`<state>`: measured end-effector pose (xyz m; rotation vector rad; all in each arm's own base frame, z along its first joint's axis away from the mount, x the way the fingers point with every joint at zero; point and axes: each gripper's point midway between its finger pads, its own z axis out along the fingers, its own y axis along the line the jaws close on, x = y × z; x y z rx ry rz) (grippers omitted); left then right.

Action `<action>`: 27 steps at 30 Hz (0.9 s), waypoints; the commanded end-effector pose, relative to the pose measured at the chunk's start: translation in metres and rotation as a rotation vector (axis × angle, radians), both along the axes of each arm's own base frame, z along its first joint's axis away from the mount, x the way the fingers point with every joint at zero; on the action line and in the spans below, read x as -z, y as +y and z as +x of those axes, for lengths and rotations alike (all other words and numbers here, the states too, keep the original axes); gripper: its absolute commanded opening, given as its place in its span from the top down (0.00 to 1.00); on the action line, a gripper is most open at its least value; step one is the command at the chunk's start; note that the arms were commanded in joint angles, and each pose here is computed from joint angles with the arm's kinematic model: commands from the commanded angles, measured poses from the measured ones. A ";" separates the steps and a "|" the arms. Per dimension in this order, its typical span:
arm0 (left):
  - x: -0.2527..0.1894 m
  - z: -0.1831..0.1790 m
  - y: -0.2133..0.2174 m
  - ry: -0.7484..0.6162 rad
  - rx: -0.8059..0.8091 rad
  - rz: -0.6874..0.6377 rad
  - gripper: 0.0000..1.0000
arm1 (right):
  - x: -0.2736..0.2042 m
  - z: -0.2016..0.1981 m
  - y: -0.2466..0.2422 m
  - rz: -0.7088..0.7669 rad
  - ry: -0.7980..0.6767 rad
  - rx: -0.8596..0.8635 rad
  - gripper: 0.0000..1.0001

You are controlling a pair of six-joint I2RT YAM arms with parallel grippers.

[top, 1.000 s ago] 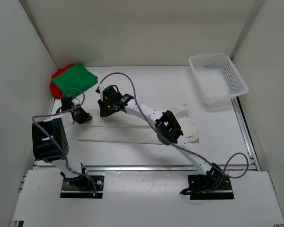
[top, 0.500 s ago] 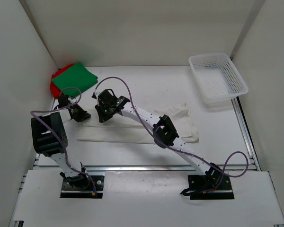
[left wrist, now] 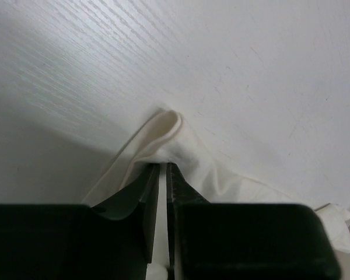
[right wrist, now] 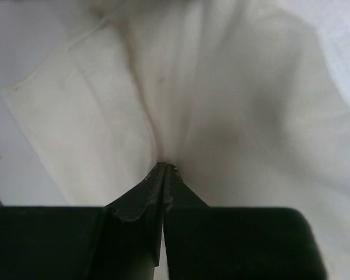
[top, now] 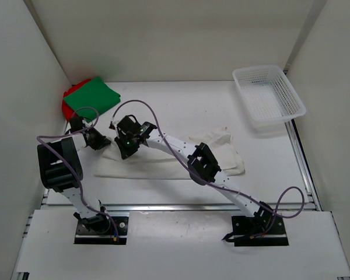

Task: Fold and stack the t-shirts
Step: Fold the other side of the tshirt into a rectangle

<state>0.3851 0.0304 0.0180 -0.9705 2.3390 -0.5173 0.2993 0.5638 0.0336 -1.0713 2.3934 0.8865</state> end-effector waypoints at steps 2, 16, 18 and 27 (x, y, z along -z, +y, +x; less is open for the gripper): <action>-0.005 0.008 0.012 -0.016 -0.016 0.010 0.77 | -0.066 -0.083 0.012 -0.001 -0.037 -0.147 1.00; -0.042 0.000 0.031 -0.105 -0.107 0.000 0.79 | -0.106 -0.053 -0.079 -0.203 -0.188 0.013 1.00; -0.059 0.006 0.013 -0.153 -0.064 0.014 0.78 | -0.113 -0.025 -0.109 -0.169 -0.217 0.097 1.00; -0.093 -0.004 -0.126 -0.351 0.161 -0.036 0.73 | -0.097 0.048 -0.338 0.110 -0.113 0.662 1.00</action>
